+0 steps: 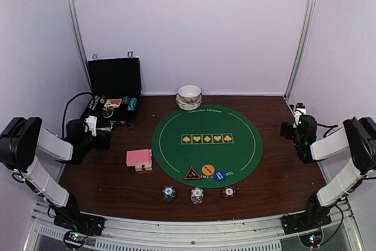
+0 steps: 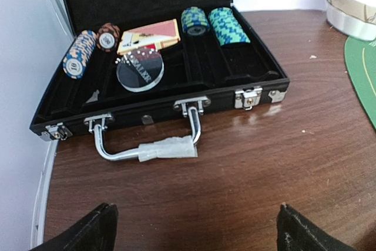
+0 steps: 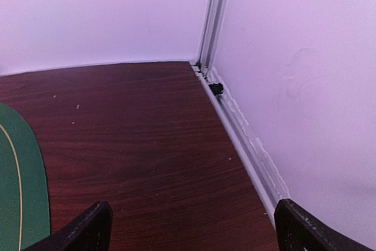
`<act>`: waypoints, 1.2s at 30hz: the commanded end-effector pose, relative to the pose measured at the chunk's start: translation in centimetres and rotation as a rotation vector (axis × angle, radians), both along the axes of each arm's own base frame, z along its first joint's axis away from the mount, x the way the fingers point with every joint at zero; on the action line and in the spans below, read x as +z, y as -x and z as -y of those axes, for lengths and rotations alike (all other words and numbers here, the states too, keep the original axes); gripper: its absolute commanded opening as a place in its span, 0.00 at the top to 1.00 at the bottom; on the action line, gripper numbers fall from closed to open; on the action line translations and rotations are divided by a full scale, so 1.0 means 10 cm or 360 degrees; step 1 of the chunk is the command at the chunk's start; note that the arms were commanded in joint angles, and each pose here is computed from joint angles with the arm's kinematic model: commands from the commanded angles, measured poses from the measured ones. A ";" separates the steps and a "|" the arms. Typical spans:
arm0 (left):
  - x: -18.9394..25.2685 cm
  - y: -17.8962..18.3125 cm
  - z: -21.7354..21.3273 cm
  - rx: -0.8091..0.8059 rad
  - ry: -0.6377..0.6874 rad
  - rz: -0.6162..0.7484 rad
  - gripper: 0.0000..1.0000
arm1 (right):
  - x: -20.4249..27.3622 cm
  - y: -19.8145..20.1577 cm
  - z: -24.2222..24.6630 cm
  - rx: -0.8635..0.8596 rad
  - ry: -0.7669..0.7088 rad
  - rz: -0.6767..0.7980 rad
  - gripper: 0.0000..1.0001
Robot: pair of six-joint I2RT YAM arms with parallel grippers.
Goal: Distribute texas hold em gaming equipment
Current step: Move the dealer button to the dealer area.
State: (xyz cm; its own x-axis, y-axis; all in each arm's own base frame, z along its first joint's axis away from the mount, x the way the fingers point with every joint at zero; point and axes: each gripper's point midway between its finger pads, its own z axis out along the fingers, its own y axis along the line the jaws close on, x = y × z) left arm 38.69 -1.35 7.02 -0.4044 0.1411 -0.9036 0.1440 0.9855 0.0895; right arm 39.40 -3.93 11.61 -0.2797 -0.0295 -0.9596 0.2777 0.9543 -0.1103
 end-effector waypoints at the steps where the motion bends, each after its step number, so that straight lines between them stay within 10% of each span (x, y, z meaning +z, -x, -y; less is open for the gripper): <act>1: 0.30 -0.22 -0.01 0.0012 -0.0017 -0.0119 0.02 | 0.39 0.00 0.20 -0.0216 -0.0035 0.0010 0.01; 21: 1.17 0.06 0.08 -0.0157 -0.0023 -0.0553 0.02 | 1.34 -0.19 0.25 -0.0429 -0.0394 -0.0244 0.00; 36: 1.66 0.27 0.00 -0.0175 -0.0145 -0.0661 0.02 | 1.18 -0.21 -1.56 0.0412 -0.0354 -0.0607 0.01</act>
